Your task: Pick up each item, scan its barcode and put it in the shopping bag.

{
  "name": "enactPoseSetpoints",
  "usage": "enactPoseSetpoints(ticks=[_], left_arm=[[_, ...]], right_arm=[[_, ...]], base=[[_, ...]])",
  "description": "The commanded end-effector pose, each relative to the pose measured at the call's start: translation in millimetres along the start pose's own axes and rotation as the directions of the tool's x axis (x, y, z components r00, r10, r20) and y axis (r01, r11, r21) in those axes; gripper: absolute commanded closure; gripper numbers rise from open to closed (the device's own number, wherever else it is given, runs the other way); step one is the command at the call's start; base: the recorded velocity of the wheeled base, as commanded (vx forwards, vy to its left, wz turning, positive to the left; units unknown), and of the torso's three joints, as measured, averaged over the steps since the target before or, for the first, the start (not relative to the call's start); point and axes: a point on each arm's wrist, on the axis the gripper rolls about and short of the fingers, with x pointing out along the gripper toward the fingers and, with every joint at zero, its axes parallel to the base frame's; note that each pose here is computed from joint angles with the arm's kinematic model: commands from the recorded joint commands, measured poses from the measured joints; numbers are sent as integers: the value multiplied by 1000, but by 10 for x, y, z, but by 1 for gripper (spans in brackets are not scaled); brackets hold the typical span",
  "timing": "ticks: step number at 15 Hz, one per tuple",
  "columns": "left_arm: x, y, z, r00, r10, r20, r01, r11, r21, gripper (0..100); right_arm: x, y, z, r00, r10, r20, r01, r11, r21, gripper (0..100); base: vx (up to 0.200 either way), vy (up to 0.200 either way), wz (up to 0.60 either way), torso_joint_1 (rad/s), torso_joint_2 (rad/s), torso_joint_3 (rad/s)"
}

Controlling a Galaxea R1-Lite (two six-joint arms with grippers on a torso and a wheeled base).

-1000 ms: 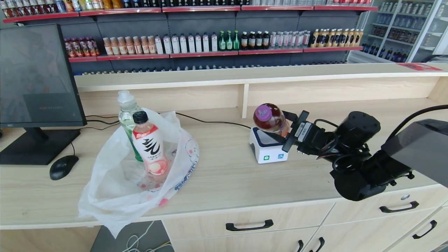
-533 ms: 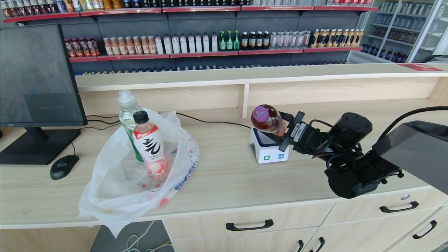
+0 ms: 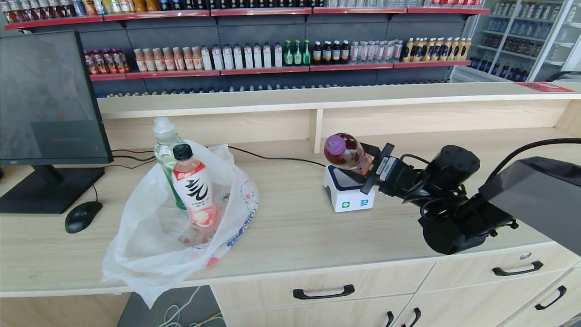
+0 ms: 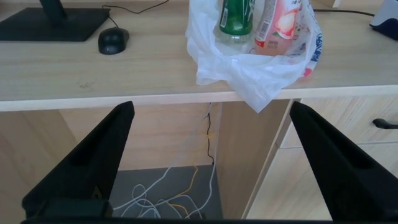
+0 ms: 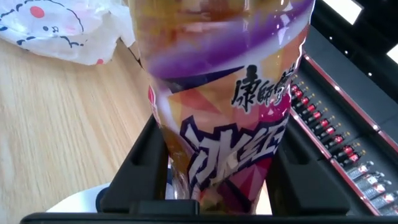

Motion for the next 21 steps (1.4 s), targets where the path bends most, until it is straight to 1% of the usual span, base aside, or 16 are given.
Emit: enactPoseSetpoints(ticks=[1, 2, 3, 4, 5, 6, 8, 9, 10, 11, 13, 14, 16, 18, 21], left_arm=[[0, 0, 0, 1000, -1, 0, 1, 1000, -1, 0], [0, 0, -2, 1000, -1, -1, 1, 1000, -2, 0], [0, 0, -2, 1000, -1, -1, 1, 1000, -2, 0], [0, 0, -2, 1000, -1, -1, 1, 1000, -2, 0], [0, 0, -2, 1000, -1, -1, 1, 1000, -2, 0], [0, 0, -2, 1000, -1, -1, 1, 1000, -5, 0], [0, 0, -2, 1000, -1, -1, 1, 1000, -28, 0], [0, 0, -2, 1000, -1, -1, 1, 1000, -28, 0], [0, -1, -3, 1000, -1, -3, 1, 1000, -28, 0], [0, -1, -3, 1000, -1, -3, 1, 1000, -28, 0], [0, -1, -3, 1000, 0, -3, 0, 1000, -30, 0], [0, -1, -3, 1000, 2, -3, -2, 1000, -30, 0], [0, 0, -3, 1000, 0, -3, 0, 1000, -31, 0], [0, -1, -3, 1000, -1, -3, 1, 999, -33, 0], [0, -1, -3, 1000, 2, -3, -2, 999, -33, 0]], right_arm=[[33, -116, 83, 999, -25, 26, 26, 1000, -6, 100], [51, -204, 146, 998, -60, 28, 60, 998, 14, 100], [60, -274, 194, 994, -106, 13, 105, 994, 36, 100], [61, -299, 223, 992, -126, 5, 126, 991, 55, 100], [74, -366, 317, 984, -178, -8, 178, 980, 95, 100], [90, -383, 378, 981, -196, -9, 196, 972, 129, 100], [111, -393, 461, 978, -207, -1, 202, 956, 213, 100], [112, -413, 505, 974, -226, -6, 221, 946, 235, 100], [111, -456, 585, 962, -274, -25, 270, 926, 265, 100], [101, -458, 609, 956, -292, -42, 291, 913, 286, 100], [-27, -440, 679, 921, -362, -147, 391, 846, 363, 100], [-78, -390, 680, 909, -370, -192, 416, 821, 392, 100], [-186, -340, 739, 898, -369, -239, 438, 795, 420, 100], [-232, -340, 791, 898, -365, -244, 437, 792, 426, 100], [-314, -294, 829, 891, -359, -277, 450, 773, 447, 100]], base=[[0, 0, 0, 0, 0, 0], [0, 0, 0, 0, 0, 0], [0, 0, 0, 0, 0, 0], [0, 0, 0, 0, 0, 0], [0, 0, 0, 0, 0, 0], [0, 0, 0, 0, 0, 0], [0, 0, 0, 0, 0, 0], [0, 0, 0, 0, 0, 0], [0, 0, 0, 0, 0, 0], [0, 0, 0, 0, 0, 0], [0, 0, 0, 0, 0, 0], [0, 0, 0, 0, 0, 0], [0, 0, 0, 0, 0, 0], [-200, 0, 0, 2, 5, 7], [-200, 0, 0, 4, 10, 2]])
